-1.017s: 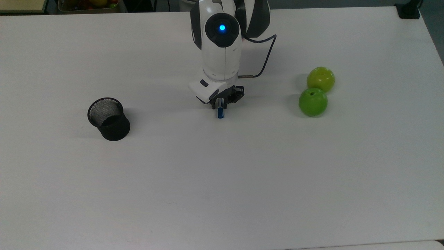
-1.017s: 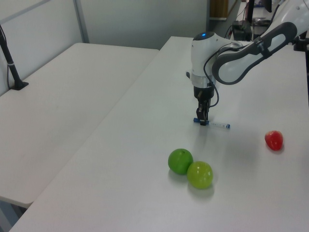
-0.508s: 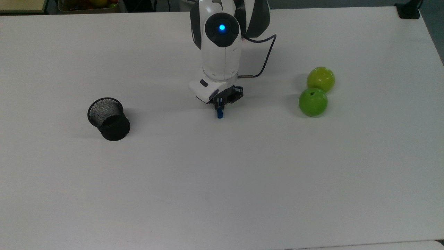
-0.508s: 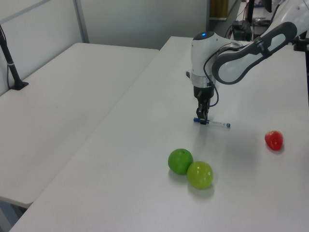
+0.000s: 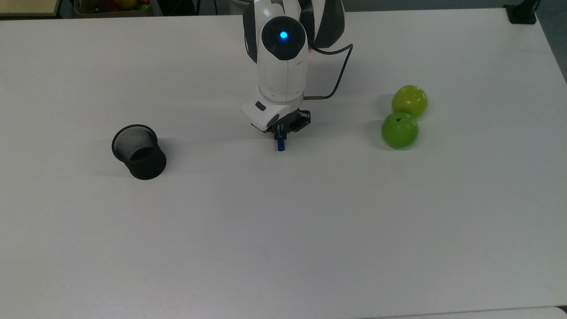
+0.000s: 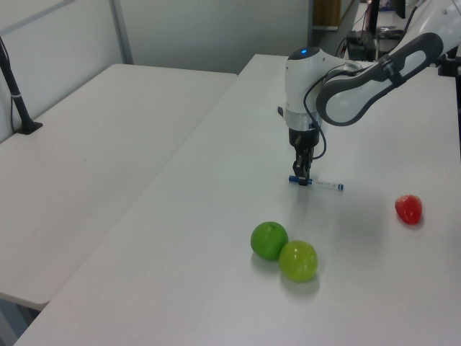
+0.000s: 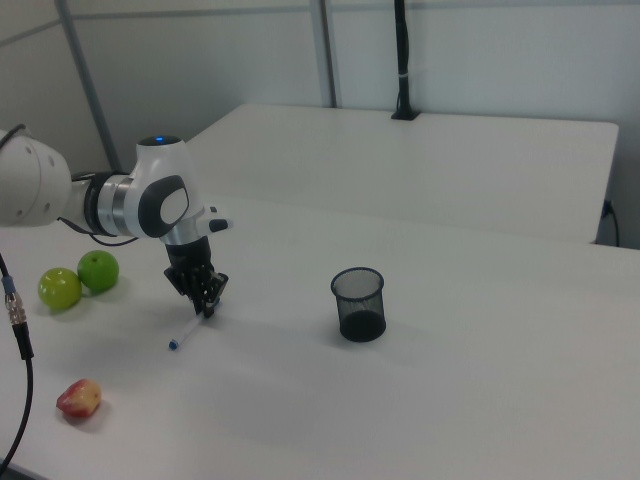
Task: Place marker
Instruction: 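Close the gripper on the marker's blue-capped end, then lift the marker and carry it toward the black mesh cup, then lower the marker upright into the mesh cup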
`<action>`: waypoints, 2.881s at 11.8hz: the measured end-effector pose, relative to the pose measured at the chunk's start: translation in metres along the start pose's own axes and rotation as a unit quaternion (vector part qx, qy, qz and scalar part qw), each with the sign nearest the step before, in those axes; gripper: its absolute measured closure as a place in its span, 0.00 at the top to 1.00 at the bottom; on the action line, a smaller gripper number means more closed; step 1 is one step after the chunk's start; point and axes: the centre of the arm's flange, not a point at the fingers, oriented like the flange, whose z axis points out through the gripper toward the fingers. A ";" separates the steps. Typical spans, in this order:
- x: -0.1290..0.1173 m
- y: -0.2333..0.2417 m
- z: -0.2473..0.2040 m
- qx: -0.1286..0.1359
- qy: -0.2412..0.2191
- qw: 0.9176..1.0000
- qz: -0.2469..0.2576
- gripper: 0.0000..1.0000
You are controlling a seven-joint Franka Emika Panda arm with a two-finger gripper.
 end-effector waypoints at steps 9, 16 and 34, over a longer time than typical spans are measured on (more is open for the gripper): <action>0.000 0.006 -0.106 -0.009 -0.010 1.000 0.015 0.18; -0.030 0.041 -0.256 -0.015 -0.006 0.999 0.036 0.18; -0.016 0.234 -0.259 -0.052 0.104 0.990 0.074 0.18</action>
